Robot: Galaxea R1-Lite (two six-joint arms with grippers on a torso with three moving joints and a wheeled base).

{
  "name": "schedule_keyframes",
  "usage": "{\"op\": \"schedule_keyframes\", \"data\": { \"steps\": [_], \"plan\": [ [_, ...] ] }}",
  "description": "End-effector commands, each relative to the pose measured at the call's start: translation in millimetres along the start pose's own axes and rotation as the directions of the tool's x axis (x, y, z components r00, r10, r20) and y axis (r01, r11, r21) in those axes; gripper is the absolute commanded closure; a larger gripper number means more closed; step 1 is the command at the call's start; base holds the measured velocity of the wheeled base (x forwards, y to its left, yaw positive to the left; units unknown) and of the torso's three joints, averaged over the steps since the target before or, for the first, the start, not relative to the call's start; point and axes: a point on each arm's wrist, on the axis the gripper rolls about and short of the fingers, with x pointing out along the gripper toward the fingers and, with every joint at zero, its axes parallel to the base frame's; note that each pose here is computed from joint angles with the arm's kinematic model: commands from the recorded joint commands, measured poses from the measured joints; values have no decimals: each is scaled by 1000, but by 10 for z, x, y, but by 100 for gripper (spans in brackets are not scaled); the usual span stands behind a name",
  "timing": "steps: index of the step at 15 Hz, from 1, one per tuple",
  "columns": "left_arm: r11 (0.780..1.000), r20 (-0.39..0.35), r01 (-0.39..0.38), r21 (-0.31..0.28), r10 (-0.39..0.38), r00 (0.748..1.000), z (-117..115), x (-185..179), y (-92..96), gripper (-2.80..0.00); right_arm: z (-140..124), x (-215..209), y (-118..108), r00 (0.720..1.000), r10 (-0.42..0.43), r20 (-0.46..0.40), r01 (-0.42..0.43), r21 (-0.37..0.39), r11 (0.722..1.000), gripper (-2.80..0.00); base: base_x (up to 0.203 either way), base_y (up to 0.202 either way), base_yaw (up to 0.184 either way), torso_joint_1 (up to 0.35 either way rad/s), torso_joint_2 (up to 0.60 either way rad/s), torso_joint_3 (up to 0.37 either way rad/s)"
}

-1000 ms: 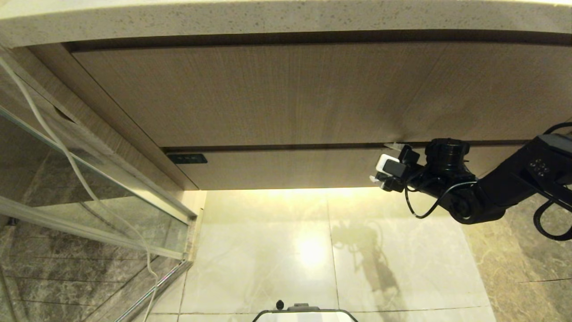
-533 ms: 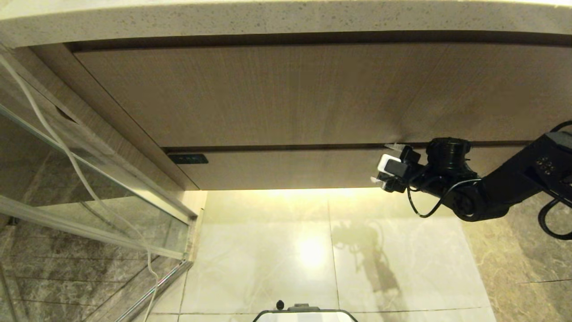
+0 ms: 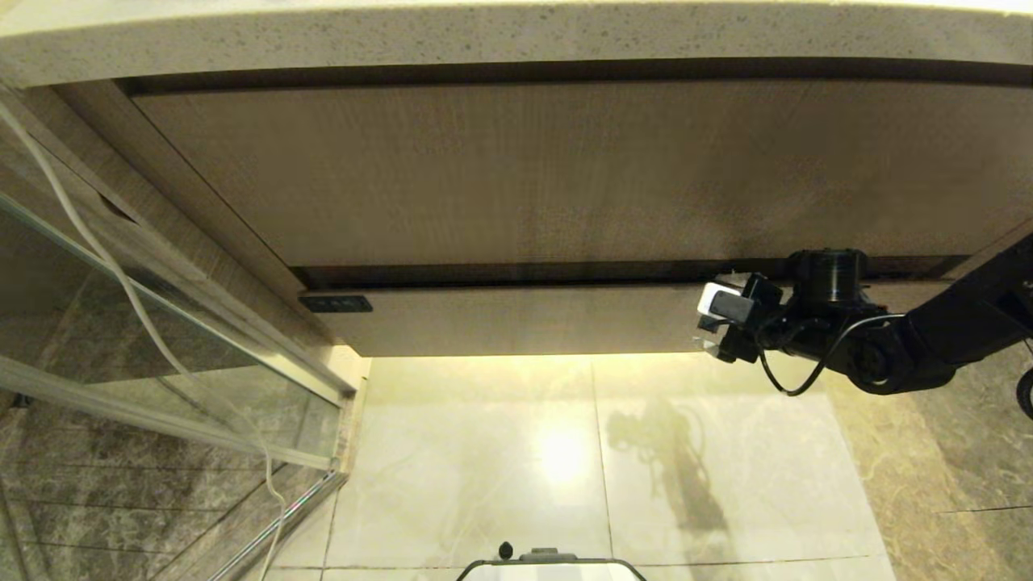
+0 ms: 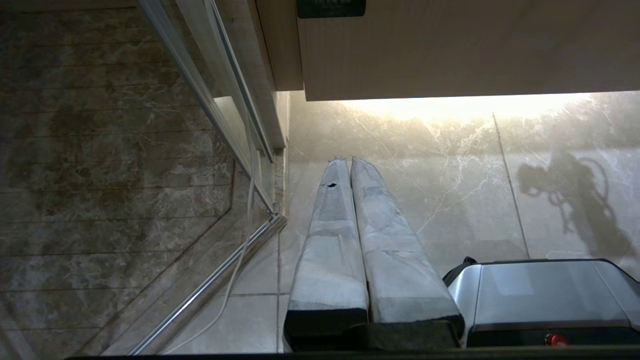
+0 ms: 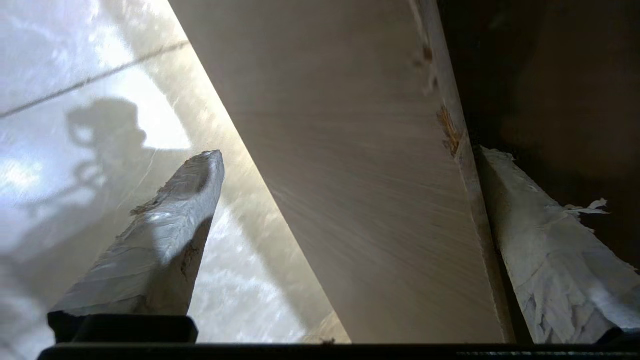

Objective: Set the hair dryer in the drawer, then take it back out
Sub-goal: Pull open the drawer

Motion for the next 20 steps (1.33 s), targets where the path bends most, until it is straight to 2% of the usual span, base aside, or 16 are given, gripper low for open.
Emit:
{"op": "schedule_keyframes", "data": {
  "steps": [1, 7, 11, 17, 20],
  "plan": [
    [1000, -1, 0, 0, 0, 1000, -4, 1, 0, 0, 24, -39, -23, 1000, -5, 9, 5, -10, 1000, -280, 0, 0, 0, 0, 0, 0],
    [1000, -1, 0, 0, 0, 1000, -4, 1, 0, 0, 60, -122, -72, 1000, -24, 4, 24, -8, 1000, -280, 0, 0, 0, 0, 0, 0],
    [1000, -1, 0, 0, 0, 1000, -4, 1, 0, 0, 153, -437, -146, 999, -46, 16, 46, 18, 999, -280, 0, 0, 0, 0, 0, 0],
    [1000, 0, 0, 0, 0, 1000, -4, 0, 0, 0, 244, -954, -210, 1000, -17, -15, 18, 91, 996, -280, 0, 0, 0, 0, 0, 0],
    [1000, -1, 0, 0, 0, 1000, -4, 1, 0, 0, 242, -1253, -179, 997, 39, -66, -27, 176, 984, -280, 0, 0, 0, 0, 0, 0]
  ]
}}
